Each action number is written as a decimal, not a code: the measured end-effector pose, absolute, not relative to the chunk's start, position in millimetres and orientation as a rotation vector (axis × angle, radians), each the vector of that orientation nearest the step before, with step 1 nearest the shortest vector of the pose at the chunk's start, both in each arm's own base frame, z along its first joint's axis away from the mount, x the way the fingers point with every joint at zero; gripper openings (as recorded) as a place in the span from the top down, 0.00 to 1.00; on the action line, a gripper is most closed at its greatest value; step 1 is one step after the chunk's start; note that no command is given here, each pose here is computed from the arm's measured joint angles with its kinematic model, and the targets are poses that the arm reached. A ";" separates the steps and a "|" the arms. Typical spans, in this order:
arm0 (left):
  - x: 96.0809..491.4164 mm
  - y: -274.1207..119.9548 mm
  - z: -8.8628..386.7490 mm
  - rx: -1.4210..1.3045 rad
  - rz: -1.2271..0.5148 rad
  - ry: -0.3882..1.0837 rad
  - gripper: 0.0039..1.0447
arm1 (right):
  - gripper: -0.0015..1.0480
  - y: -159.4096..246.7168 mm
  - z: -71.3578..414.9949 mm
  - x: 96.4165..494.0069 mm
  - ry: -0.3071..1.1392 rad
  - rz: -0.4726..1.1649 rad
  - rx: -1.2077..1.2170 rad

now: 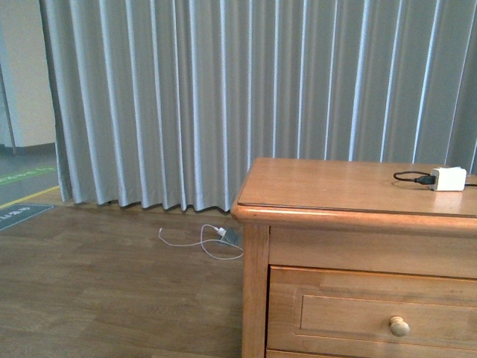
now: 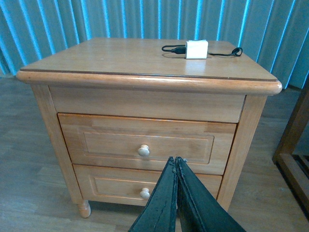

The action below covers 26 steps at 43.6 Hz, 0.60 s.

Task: Place pink marker in drawer with both arms

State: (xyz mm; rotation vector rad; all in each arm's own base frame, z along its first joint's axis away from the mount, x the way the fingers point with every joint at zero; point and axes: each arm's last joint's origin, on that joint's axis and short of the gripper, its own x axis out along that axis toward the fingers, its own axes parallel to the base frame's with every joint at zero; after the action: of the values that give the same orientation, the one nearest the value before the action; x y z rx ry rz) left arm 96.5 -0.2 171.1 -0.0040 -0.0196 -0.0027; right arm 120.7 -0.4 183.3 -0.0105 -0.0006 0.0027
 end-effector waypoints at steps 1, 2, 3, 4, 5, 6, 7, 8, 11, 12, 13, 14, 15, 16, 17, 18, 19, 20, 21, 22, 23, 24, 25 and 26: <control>96.5 -0.2 171.1 -0.004 -0.003 -0.020 0.06 | 0.98 -0.4 182.8 120.1 -0.002 0.003 -0.011; 96.5 -0.2 171.1 -0.004 -0.003 -0.020 0.06 | 0.99 -0.4 182.0 119.6 -0.001 0.000 -0.010; 96.5 -0.2 171.1 -0.004 -0.002 -0.020 0.06 | 0.99 -0.4 181.5 119.1 -0.001 -0.001 -0.010; 96.5 -0.2 171.1 -0.004 -0.002 -0.020 0.06 | 0.99 -0.5 180.7 118.6 -0.001 -0.003 -0.010; 96.5 -0.2 171.1 -0.004 -0.002 -0.020 0.06 | 0.99 -0.4 180.1 118.1 0.000 -0.003 -0.010; 96.5 -0.2 171.1 -0.004 -0.002 -0.020 0.06 | 0.99 -0.4 179.5 117.7 0.001 -0.003 -0.010; 96.5 -0.2 171.1 -0.004 -0.002 -0.020 0.06 | 0.99 -0.4 178.8 117.2 0.001 -0.003 -0.010; 96.5 -0.2 171.1 -0.004 -0.003 -0.020 0.06 | 0.99 -0.4 178.2 116.7 0.002 -0.003 -0.010; 96.5 -0.2 171.1 -0.004 -0.003 -0.020 0.06 | 0.99 -0.4 176.9 115.5 0.001 -0.003 -0.010; 96.5 -0.2 171.1 -0.004 -0.002 -0.019 0.06 | 0.99 -0.4 176.7 115.0 0.000 -0.003 -0.010; 96.5 -0.2 171.1 -0.004 -0.002 -0.019 0.06 | 0.99 -0.4 176.5 114.7 0.000 -0.003 -0.010; 96.5 -0.2 171.1 -0.004 -0.003 -0.019 0.06 | 0.99 -0.4 176.3 114.3 -0.001 -0.003 -0.010; 96.5 -0.2 171.1 -0.004 -0.003 -0.019 0.06 | 0.99 -0.4 175.8 113.9 -0.001 -0.003 -0.010; 96.5 -0.2 171.1 -0.004 -0.003 -0.019 0.06 | 0.99 -0.4 173.5 113.2 -0.009 -0.003 -0.011; 96.5 -0.2 171.1 -0.004 -0.003 -0.019 0.06 | 0.99 -0.4 171.4 112.9 -0.010 -0.003 -0.011; 96.5 -0.2 171.1 -0.004 -0.003 -0.019 0.06 | 0.99 -0.4 169.0 112.5 -0.007 -0.003 -0.010; 96.5 -0.2 171.1 -0.004 -0.002 -0.019 0.06 | 0.99 -0.4 168.1 112.1 -0.005 -0.003 -0.011; 96.5 -0.2 171.1 -0.004 -0.002 -0.019 0.06 | 0.99 -0.4 167.9 111.8 -0.004 -0.003 -0.010; 96.5 -0.2 171.1 -0.004 -0.003 -0.019 0.06 | 0.99 -0.4 168.2 111.6 -0.007 -0.003 -0.010; 96.5 -0.2 171.1 -0.004 -0.003 -0.019 0.06 | 0.99 -0.4 168.2 111.3 -0.007 -0.003 -0.010; 96.5 -0.2 171.1 -0.004 -0.003 -0.019 0.06 | 0.99 -0.4 168.0 111.0 -0.006 -0.003 -0.010; 96.5 -0.2 171.1 -0.004 -0.002 -0.019 0.06 | 0.99 -0.4 168.1 110.6 -0.006 -0.003 -0.010; 96.5 -0.2 171.1 -0.004 -0.003 -0.019 0.06 | 0.99 -0.4 168.1 110.3 -0.007 -0.003 -0.010; 96.5 -0.2 171.1 -0.004 -0.003 -0.019 0.06 | 0.99 -0.3 168.1 110.0 -0.007 -0.002 -0.010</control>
State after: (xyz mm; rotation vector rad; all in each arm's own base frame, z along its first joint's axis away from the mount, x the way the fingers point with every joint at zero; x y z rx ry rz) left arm 96.5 -0.2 171.1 -0.0044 -0.0193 -0.0027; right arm 110.0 -0.3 168.1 -0.0101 -0.0074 -0.0023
